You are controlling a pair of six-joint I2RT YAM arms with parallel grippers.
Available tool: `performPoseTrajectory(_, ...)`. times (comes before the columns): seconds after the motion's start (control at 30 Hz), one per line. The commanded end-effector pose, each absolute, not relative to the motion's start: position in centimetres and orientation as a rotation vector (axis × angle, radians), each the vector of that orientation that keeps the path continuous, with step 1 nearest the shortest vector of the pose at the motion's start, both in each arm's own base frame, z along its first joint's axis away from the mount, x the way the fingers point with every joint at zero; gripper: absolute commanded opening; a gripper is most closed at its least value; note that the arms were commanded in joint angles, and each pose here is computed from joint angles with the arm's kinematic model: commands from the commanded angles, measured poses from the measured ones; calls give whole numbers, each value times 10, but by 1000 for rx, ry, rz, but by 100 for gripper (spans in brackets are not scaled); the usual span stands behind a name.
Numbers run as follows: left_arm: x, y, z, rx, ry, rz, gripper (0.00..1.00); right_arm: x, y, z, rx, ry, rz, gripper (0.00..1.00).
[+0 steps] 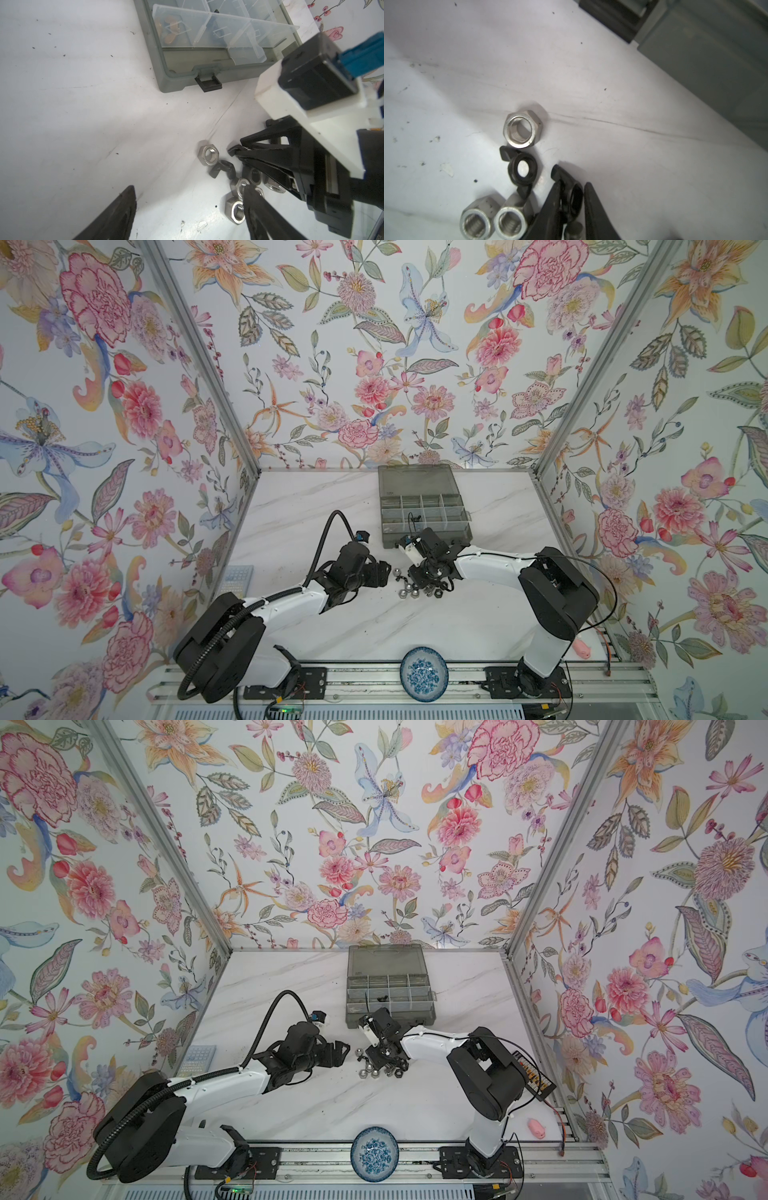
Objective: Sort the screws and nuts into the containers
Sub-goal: 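Reach the right gripper into the pile and close on a black wing nut, then lift the black wing nut with the right gripper over the black-nut compartment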
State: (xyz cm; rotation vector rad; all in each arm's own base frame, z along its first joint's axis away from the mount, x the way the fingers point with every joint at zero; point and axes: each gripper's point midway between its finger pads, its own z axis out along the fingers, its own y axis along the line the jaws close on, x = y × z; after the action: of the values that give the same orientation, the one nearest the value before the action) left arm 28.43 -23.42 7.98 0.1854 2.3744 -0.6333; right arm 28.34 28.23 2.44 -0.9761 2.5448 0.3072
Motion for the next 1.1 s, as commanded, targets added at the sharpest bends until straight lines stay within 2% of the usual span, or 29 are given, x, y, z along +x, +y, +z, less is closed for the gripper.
performPoseTrajectory(0.0, 286, -226, 79, 151, 2373, -614, 82, 285, 280, 26, -955, 2548, 325, 19)
performPoseTrajectory(0.13, 286, -227, 78, 155, 2375, -616, 82, 283, 279, 24, -954, 2561, 357, 0)
performPoseTrajectory(0.43, 285, -226, 77, 150, 2377, -614, 83, 287, 283, 39, -908, 2539, 474, 0)
performPoseTrajectory(0.73, 288, -228, 80, 152, 2369, -625, 84, 306, 300, 141, -874, 2281, 692, 0)
performPoseTrajectory(0.93, 289, -234, 82, 148, 2353, -665, 86, 363, 276, 183, -747, 2201, 592, 0)
performPoseTrajectory(1.07, 289, -238, 84, 141, 2341, -701, 88, 401, 267, 191, -681, 2194, 530, 0)
